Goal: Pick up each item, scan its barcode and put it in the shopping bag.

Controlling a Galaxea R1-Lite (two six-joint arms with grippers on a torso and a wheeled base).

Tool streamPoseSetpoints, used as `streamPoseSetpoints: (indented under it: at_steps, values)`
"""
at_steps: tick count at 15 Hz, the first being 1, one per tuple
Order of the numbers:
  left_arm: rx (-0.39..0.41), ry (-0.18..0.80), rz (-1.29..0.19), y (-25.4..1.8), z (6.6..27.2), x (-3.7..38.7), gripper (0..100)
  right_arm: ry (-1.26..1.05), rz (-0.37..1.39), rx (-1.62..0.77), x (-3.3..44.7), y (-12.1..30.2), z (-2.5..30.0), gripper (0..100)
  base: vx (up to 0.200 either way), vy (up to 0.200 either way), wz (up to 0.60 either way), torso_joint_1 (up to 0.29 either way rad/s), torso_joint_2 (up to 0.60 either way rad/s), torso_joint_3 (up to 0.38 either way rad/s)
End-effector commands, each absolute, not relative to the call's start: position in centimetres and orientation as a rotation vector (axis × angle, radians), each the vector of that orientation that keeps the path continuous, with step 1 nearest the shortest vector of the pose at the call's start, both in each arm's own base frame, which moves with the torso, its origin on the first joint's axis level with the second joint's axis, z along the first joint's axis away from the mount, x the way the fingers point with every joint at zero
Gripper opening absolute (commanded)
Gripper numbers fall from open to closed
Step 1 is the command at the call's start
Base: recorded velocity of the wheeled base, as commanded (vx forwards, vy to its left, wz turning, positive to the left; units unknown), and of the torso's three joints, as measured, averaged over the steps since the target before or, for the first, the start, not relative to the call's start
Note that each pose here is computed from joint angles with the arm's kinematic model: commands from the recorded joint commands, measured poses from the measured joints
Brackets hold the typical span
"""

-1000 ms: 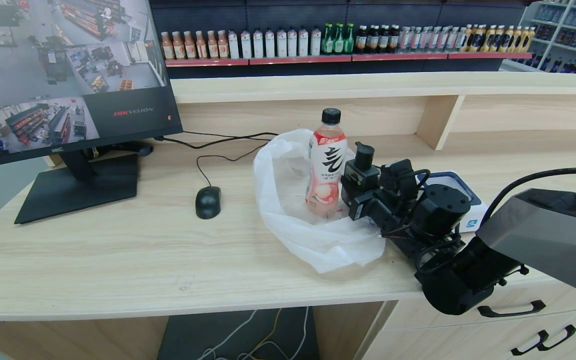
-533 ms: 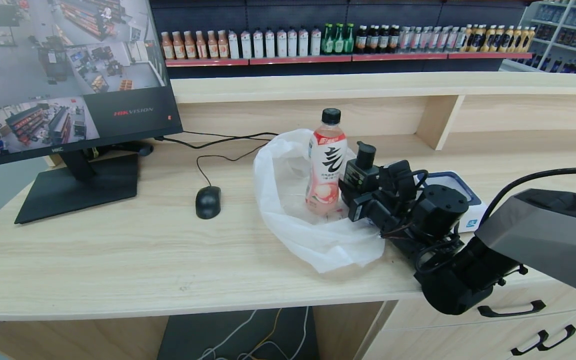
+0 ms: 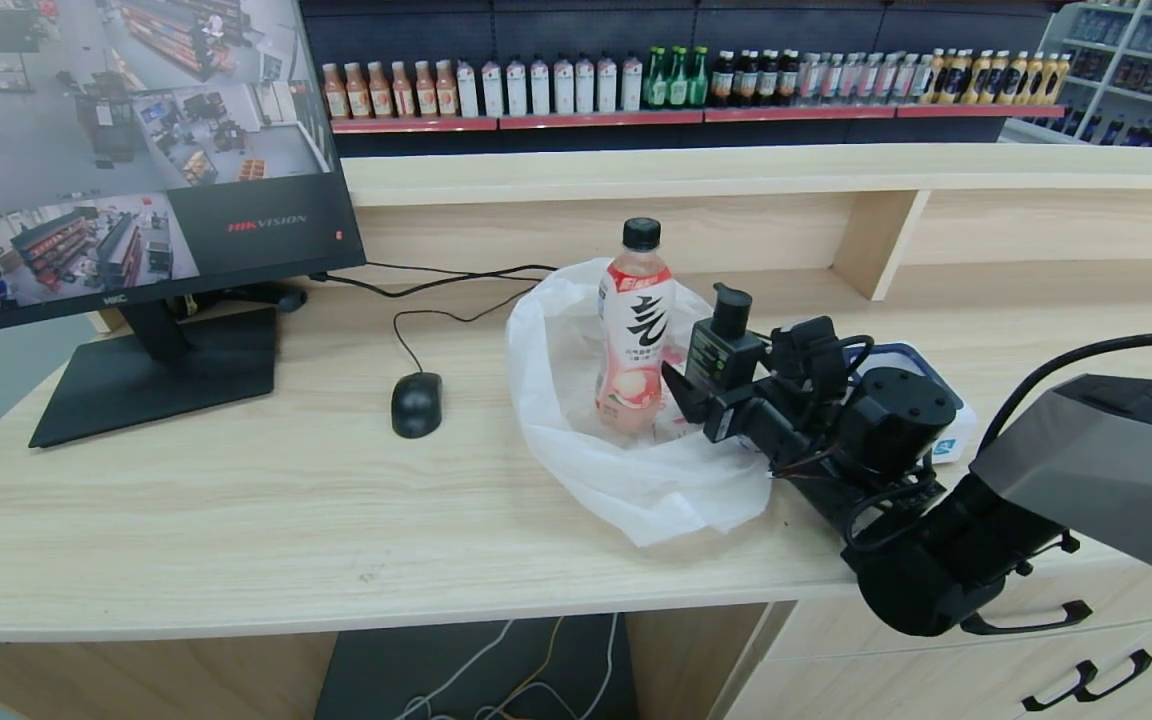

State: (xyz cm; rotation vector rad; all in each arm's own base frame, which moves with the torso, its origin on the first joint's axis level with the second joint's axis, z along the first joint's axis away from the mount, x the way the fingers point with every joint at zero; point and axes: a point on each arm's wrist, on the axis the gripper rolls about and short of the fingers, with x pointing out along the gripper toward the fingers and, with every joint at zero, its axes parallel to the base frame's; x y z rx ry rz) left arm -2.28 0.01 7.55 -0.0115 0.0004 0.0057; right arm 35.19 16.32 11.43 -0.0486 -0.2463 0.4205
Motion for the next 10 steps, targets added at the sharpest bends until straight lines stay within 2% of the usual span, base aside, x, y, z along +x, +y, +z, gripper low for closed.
streamPoseSetpoints:
  at_steps: [1,3,9,10]
  values:
    - [-0.012,0.000,0.006,0.0,7.5,-2.3,100,-0.259,0.419,-0.047,34.5,16.0,12.3,100,0.000,0.000,0.00,0.000,0.00,0.000]
    - [-0.012,0.000,0.006,0.0,7.5,-2.3,100,-0.256,0.421,-0.047,33.7,15.7,12.8,100,0.000,0.000,0.00,0.000,0.00,0.000]
    - [-0.011,0.000,0.006,0.0,7.5,-2.3,100,-0.292,0.474,-0.032,26.1,13.9,17.0,100,0.000,0.000,0.00,0.000,0.00,0.000]
    - [-0.011,0.000,0.006,0.0,7.5,-2.3,100,-0.320,0.473,-0.024,23.4,12.5,18.3,100,0.000,0.000,0.00,0.000,0.00,0.000]
